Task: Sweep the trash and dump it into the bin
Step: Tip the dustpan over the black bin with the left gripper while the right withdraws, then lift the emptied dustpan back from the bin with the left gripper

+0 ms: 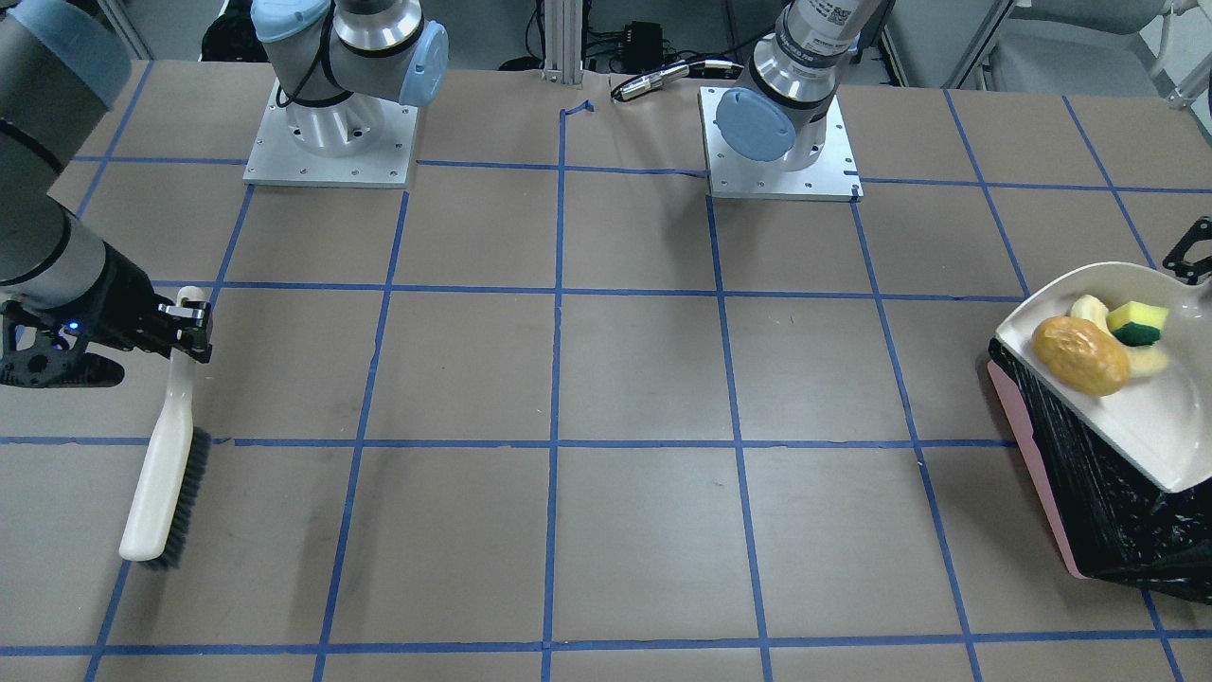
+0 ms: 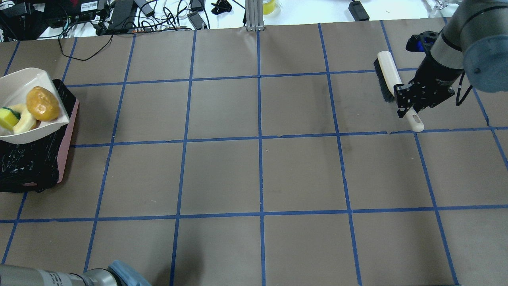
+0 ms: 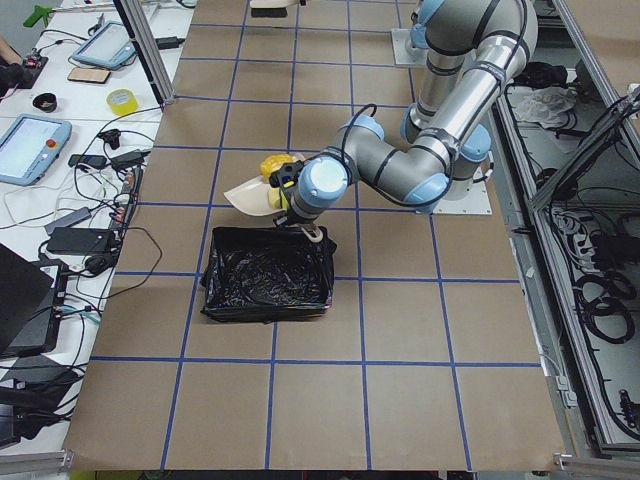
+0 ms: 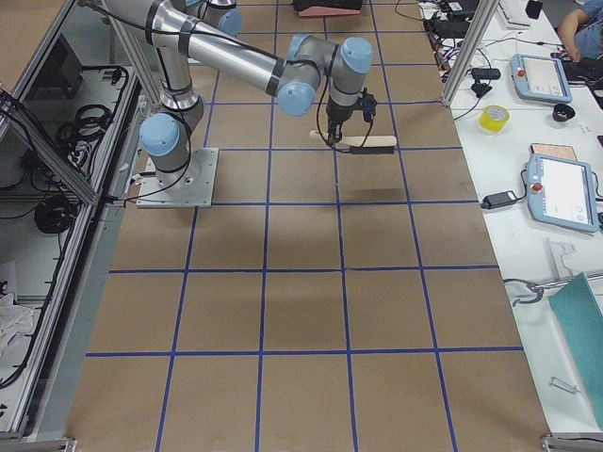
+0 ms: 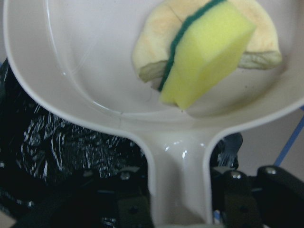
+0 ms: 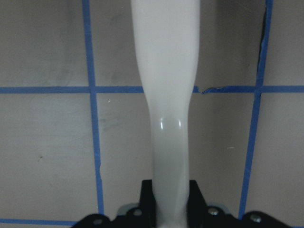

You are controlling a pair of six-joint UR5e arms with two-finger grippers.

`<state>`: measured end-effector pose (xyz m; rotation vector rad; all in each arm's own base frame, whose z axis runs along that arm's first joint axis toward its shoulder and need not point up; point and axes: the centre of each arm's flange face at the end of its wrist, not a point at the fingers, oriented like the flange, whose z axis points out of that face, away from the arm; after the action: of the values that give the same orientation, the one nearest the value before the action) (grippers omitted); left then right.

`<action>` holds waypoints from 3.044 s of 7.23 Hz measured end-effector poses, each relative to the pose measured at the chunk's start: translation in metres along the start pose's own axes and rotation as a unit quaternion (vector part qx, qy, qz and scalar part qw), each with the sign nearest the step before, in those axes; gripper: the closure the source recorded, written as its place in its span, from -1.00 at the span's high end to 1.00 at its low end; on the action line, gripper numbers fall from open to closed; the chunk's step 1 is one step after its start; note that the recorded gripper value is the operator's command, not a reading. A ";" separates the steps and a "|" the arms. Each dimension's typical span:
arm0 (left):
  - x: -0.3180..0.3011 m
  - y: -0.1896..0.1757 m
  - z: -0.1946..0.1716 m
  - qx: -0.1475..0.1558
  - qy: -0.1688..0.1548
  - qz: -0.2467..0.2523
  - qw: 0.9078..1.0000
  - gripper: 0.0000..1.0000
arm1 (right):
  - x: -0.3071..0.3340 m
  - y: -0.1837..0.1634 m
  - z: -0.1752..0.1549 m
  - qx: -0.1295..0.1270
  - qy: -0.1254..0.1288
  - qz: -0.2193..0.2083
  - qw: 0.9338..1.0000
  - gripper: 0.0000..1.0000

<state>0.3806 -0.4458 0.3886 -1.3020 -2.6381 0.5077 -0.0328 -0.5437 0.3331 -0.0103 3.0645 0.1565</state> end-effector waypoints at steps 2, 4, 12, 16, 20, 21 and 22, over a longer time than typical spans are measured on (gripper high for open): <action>-0.020 0.048 -0.028 -0.048 -0.021 -0.025 0.998 -1.00 | 0.030 -0.016 0.023 0.015 0.009 -0.007 1.000 -1.00; -0.039 0.077 -0.052 -0.161 -0.038 -0.020 0.986 -1.00 | 0.040 -0.027 0.042 0.016 0.015 -0.006 1.000 -1.00; -0.065 0.002 -0.055 -0.371 -0.017 0.171 0.913 -1.00 | 0.068 -0.042 0.084 -0.002 0.017 0.012 1.000 -1.00; -0.062 -0.092 -0.012 -0.240 -0.037 0.248 0.938 -1.00 | 0.069 -0.043 0.088 -0.006 0.016 0.013 1.000 -1.00; -0.020 -0.275 0.109 -0.105 0.003 0.343 0.934 -1.00 | 0.069 -0.045 0.096 -0.013 0.013 0.015 1.000 -0.83; -0.008 -0.304 0.140 -0.083 0.018 0.350 0.933 -1.00 | 0.070 -0.045 0.098 -0.014 0.013 0.015 1.000 -0.72; 0.004 -0.332 0.170 -0.072 0.029 0.358 0.930 -1.00 | 0.070 -0.046 0.098 -0.014 0.013 0.016 1.000 -0.37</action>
<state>0.0840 -0.6690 0.3521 -2.2872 -2.1088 0.3419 -0.0948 -0.5793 0.2260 0.0344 3.0887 0.2031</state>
